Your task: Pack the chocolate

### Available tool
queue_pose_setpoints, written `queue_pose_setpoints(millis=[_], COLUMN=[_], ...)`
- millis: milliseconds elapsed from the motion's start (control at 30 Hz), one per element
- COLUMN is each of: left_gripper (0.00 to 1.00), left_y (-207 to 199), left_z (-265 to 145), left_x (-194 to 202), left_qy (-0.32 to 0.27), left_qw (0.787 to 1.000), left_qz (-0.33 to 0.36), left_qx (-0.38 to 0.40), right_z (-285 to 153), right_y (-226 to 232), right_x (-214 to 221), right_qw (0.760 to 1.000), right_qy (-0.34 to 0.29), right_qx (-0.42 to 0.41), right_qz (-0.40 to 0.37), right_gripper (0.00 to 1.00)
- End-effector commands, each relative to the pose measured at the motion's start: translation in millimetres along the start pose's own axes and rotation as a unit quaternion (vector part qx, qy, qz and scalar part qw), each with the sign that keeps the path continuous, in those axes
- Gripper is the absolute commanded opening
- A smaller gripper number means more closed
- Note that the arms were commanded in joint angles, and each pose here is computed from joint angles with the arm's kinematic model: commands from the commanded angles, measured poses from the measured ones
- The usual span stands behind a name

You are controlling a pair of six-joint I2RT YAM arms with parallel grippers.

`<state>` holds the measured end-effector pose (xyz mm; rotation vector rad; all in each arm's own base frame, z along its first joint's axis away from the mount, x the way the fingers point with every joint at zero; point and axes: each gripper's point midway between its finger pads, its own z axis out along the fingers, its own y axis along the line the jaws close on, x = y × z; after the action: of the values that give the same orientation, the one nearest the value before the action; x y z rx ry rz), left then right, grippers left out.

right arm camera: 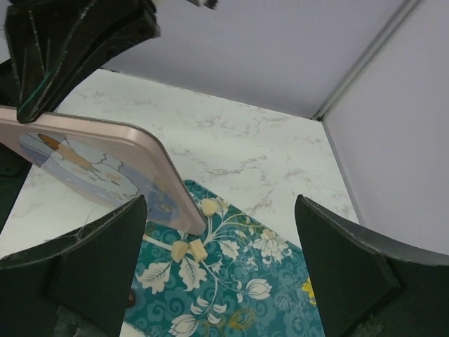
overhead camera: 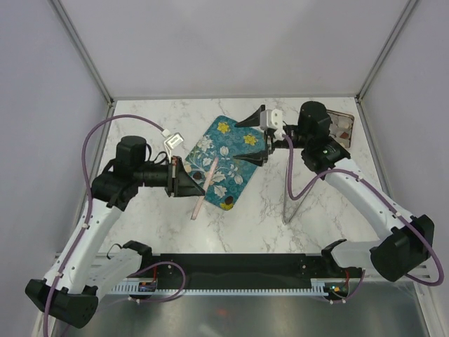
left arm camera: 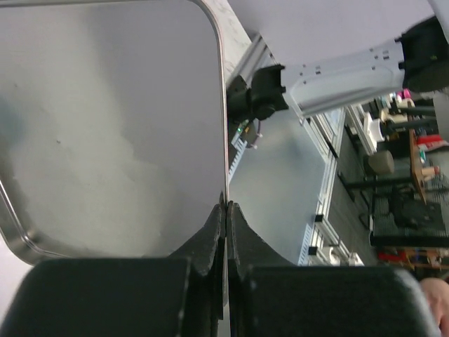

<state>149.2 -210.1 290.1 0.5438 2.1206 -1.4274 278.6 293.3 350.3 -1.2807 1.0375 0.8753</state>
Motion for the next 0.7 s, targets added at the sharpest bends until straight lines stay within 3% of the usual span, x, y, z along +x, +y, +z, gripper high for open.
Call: queue_pose_setpoints(millis=[0,333,667], left_gripper=[0.02,0.02,0.02], left_y=[-29.7,-30.3,-26.3], left_z=[0.4,18.1,35.0], left_x=[2.9,5.5,9.0], left_qy=[0.025,0.066,0.100], left_qw=[0.995,0.991,0.984], left_qz=[0.051,0.062,0.076], left_qx=[0.078,0.103,0.125], right_z=[5.0,6.6,20.9], right_y=[27.7,75.0,110.4], right_x=[-14.4,-5.0,31.7], right_qw=[0.989,0.976,0.963], right_qy=[-0.005,-0.010,0.034], right_qx=[-0.090,-0.191,-0.255], right_qz=[-0.116,-0.106,-0.083], right_gripper=[0.94,0.92,0.89])
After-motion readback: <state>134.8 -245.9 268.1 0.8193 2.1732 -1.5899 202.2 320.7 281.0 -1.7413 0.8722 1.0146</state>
